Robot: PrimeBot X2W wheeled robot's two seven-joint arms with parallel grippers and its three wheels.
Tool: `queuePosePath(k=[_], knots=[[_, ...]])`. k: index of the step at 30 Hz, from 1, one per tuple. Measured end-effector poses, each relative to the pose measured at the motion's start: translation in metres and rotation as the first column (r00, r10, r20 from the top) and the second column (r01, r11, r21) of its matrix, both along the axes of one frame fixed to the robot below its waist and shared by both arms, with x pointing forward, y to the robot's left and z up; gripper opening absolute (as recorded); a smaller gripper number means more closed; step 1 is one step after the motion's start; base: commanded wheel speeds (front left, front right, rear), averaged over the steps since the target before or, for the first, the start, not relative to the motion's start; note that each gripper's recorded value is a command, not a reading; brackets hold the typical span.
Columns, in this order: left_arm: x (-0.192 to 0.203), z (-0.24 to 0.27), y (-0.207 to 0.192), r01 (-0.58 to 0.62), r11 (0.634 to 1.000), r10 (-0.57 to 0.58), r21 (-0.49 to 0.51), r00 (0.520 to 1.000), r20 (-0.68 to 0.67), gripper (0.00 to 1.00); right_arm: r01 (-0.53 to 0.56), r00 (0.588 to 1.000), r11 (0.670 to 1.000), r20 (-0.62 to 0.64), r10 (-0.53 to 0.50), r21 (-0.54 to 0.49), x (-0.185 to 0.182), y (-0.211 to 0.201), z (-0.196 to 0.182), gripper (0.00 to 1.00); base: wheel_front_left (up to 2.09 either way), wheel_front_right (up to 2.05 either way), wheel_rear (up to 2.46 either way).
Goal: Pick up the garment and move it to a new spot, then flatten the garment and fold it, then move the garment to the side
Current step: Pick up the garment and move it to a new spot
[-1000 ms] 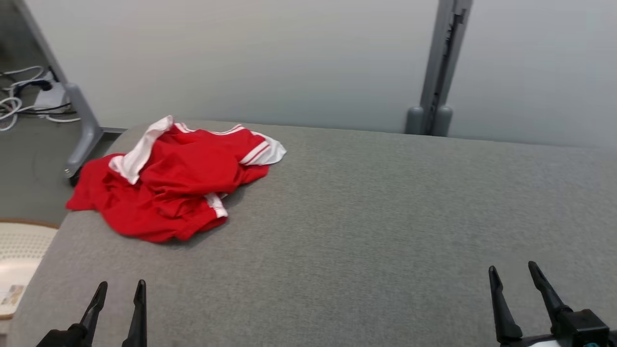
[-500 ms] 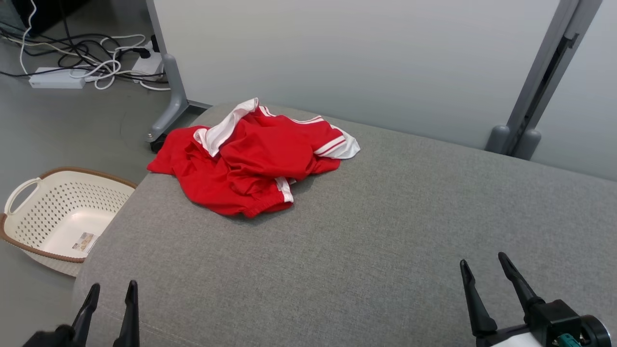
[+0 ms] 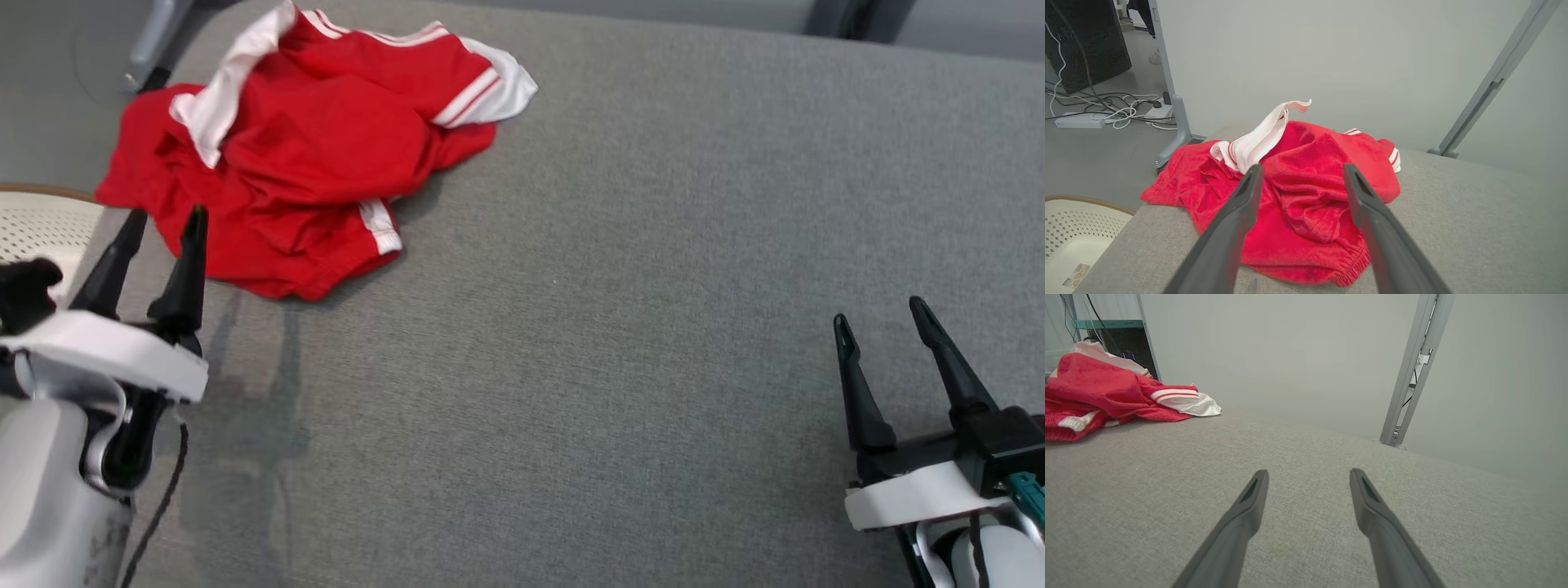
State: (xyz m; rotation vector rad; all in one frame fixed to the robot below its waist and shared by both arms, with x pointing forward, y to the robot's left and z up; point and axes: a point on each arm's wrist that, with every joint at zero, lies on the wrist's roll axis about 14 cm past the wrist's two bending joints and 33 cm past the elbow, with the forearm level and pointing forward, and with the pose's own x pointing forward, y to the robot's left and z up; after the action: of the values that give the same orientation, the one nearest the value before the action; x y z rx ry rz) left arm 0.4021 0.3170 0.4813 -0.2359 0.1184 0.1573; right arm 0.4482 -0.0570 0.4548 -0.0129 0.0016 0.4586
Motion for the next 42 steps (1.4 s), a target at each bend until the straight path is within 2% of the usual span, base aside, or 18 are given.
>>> queuePosePath(k=[3,5,8,12,16,17,18,19,26,29,32,35,37,39,42], knots=[[0.043,-0.018,-0.01,0.061,0.998,-0.063,-0.03,0.995,-0.08,1.0,0.026,0.999,0.999,-0.043,-0.027,-0.019,0.008,-0.012,-0.023,1.0,0.0,0.0,0.0],[0.067,-0.033,-0.017,0.075,0.994,-0.084,-0.078,0.989,-0.118,1.0,0.044,0.996,0.999,-0.07,-0.046,-0.03,0.011,-0.021,-0.037,1.0,0.0,0.0,0.0],[0.094,-0.056,-0.023,0.09,0.991,-0.107,-0.097,0.976,-0.187,1.0,0.064,0.993,0.997,-0.099,-0.069,-0.047,0.013,-0.032,-0.052,1.0,0.0,0.0,0.0],[0.104,-0.1,-0.024,0.087,0.992,-0.112,-0.092,0.94,-0.323,1.0,0.09,0.989,0.994,-0.113,-0.097,-0.065,0.012,-0.045,-0.059,1.0,0.0,0.0,0.0],[0.11,-0.124,-0.023,0.068,0.995,-0.093,-0.079,0.919,-0.382,1.0,0.119,0.985,0.99,-0.114,-0.127,-0.077,0.01,-0.057,-0.059,1.0,0.0,0.0,0.0],[0.111,-0.126,-0.024,0.067,0.995,-0.092,-0.077,0.919,-0.383,0.47,0.125,0.984,0.989,-0.114,-0.134,-0.078,0.01,-0.059,-0.059,1.0,0.0,0.0,0.0],[0.112,-0.125,-0.024,0.065,0.995,-0.088,-0.073,0.921,-0.379,0.18,0.129,0.984,0.989,-0.113,-0.137,-0.077,0.009,-0.059,-0.058,1.0,0.0,0.0,0.0],[0.113,-0.123,-0.025,0.063,0.996,-0.084,-0.068,0.927,-0.366,0.0,0.133,0.984,0.988,-0.113,-0.141,-0.074,0.008,-0.06,-0.057,1.0,0.0,0.0,0.0],[0.12,-0.071,-0.023,0.063,0.998,-0.066,-0.018,0.98,-0.19,0.0,0.13,0.983,0.991,-0.124,-0.133,-0.032,-0.01,-0.047,-0.045,1.0,0.0,0.0,0.0],[0.128,-0.032,-0.04,0.12,0.993,-0.121,-0.011,0.99,-0.077,0.0,0.131,0.985,0.991,-0.108,-0.131,-0.004,-0.017,-0.042,-0.032,1.0,0.0,0.0,0.0],[0.132,0.008,-0.07,0.21,0.978,-0.21,-0.007,0.977,0.04,0.0,0.134,0.986,0.991,-0.097,-0.132,0.017,-0.025,-0.039,-0.021,1.0,0.0,0.0,0.0],[0.126,0.042,-0.107,0.311,0.95,-0.306,-0.011,0.941,0.146,0.0,0.145,0.986,0.989,-0.088,-0.141,0.032,-0.034,-0.04,-0.012,1.0,0.0,0.0,0.0],[0.12,0.065,-0.14,0.392,0.919,-0.377,-0.032,0.902,0.212,0.0,0.155,0.985,0.987,-0.08,-0.152,0.04,-0.04,-0.043,-0.006,1.0,0.0,0.0,0.0],[0.11,0.084,-0.178,0.483,0.874,-0.453,-0.053,0.85,0.269,0.0,0.171,0.983,0.984,-0.073,-0.167,0.046,-0.045,-0.048,-0.001,1.0,0.0,0.0,0.0],[0.09,0.112,-0.242,0.62,0.78,-0.562,-0.082,0.753,0.342,0.0,0.205,0.977,0.977,-0.071,-0.2,0.064,-0.052,-0.058,0.004,1.0,0.0,0.0,0.0]])
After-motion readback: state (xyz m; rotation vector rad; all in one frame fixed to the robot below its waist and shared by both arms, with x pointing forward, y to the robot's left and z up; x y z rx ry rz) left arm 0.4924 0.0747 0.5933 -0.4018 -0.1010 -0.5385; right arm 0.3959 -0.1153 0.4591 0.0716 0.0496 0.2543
